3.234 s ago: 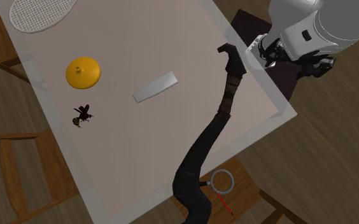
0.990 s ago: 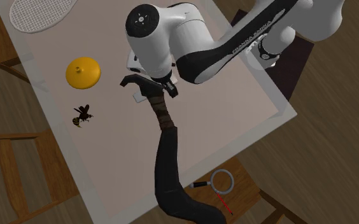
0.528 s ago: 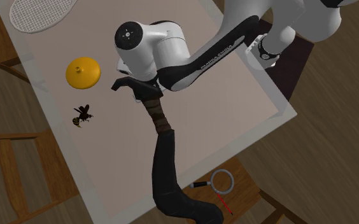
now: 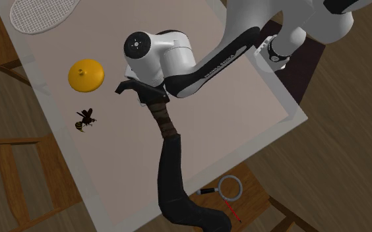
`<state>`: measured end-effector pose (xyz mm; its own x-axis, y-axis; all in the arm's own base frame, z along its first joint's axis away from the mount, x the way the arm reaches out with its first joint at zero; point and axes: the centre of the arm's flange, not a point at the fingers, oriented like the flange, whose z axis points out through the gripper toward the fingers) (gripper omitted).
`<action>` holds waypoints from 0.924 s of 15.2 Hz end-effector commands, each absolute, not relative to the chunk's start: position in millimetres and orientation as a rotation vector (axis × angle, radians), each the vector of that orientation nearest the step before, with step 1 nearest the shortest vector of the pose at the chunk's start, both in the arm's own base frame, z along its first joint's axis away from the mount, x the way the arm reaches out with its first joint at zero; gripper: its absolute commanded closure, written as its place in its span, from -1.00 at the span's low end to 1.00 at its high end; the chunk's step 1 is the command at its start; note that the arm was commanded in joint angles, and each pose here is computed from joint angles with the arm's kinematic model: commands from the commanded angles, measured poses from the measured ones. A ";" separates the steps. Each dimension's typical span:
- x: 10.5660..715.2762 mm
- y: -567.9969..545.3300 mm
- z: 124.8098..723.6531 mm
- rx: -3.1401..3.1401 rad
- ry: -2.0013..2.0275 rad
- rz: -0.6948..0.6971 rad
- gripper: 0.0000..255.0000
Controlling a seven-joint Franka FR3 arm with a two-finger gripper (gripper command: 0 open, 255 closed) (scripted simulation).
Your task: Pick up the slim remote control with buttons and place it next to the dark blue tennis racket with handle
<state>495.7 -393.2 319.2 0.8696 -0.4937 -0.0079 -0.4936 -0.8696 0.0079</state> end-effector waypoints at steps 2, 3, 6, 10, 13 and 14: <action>495.8 -393.1 318.7 3.032 -0.800 -0.015 -1.00; 495.8 -393.1 318.7 3.032 -0.800 -0.015 -1.00; 495.8 -393.0 318.7 3.032 -0.800 -0.015 1.00; 495.8 -393.0 318.7 3.032 -0.800 -0.015 1.00; 495.8 -393.0 318.7 3.032 -0.800 -0.015 1.00; 495.8 -393.1 318.7 3.032 -0.800 -0.015 1.00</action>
<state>495.8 -393.1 318.8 0.8696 -0.4937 -0.0076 -0.4937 -0.8696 0.0079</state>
